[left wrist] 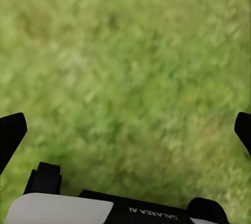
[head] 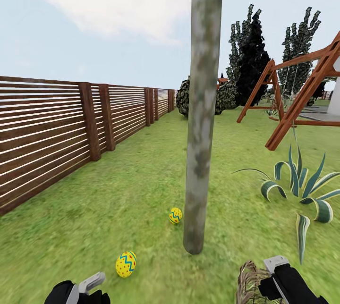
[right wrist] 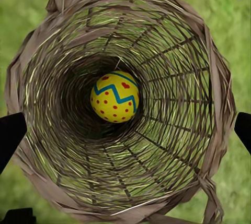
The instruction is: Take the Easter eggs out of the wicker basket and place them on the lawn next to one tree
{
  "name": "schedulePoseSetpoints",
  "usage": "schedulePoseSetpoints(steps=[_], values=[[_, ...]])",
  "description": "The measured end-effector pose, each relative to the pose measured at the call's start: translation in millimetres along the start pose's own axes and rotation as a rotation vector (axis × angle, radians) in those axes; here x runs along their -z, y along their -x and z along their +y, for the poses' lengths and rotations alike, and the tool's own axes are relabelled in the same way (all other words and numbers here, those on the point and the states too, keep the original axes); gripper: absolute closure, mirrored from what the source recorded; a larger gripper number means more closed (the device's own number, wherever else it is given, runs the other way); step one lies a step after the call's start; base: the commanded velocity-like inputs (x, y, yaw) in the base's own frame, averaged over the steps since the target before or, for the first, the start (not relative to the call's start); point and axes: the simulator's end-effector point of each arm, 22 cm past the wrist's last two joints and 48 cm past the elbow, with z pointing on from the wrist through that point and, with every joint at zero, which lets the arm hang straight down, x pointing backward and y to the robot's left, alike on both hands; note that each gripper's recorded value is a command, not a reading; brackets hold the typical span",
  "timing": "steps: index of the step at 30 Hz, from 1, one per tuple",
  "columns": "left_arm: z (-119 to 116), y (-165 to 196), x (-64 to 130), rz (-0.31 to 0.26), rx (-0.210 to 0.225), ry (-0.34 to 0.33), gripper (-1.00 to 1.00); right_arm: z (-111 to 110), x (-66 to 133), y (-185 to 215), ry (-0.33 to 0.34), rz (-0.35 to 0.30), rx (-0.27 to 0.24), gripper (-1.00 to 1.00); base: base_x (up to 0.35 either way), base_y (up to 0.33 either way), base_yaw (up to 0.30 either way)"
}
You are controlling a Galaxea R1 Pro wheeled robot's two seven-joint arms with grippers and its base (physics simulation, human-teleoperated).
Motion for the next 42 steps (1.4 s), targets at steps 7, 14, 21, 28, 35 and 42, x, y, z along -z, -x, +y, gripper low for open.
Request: schedulePoseSetpoints(steps=[7,14,21,28,35,42], values=[[2.2,-3.5,-8.7,0.000,0.000,-0.002,-1.00,2.7,-8.0,-4.9,-0.001,0.000,0.000,-1.00,0.000,0.000,0.000],[7.5,-7.8,-20.7,-0.002,0.001,0.001,-1.00,6.7,-19.3,-11.9,0.000,0.000,0.000,-1.00,0.000,0.000,0.000],[12.0,-11.1,-32.3,-0.008,0.005,-0.001,-1.00,11.7,-30.7,-19.1,0.001,-0.001,0.000,-1.00,0.030,0.000,0.000],[17.1,-10.8,-36.3,-0.014,0.009,0.002,-1.00,14.6,-35.5,-22.0,0.002,-0.001,-0.001,-1.00,0.182,0.000,0.000],[23.0,-18.4,-50.0,-0.008,0.009,0.007,-1.00,19.8,-47.0,-29.8,0.004,0.000,-0.001,-1.00,0.013,0.000,0.000],[26.7,-25.4,-63.5,-0.006,0.003,0.010,-1.00,20.9,-53.5,-28.2,-0.002,-0.023,-0.001,-1.00,0.000,0.000,0.000]])
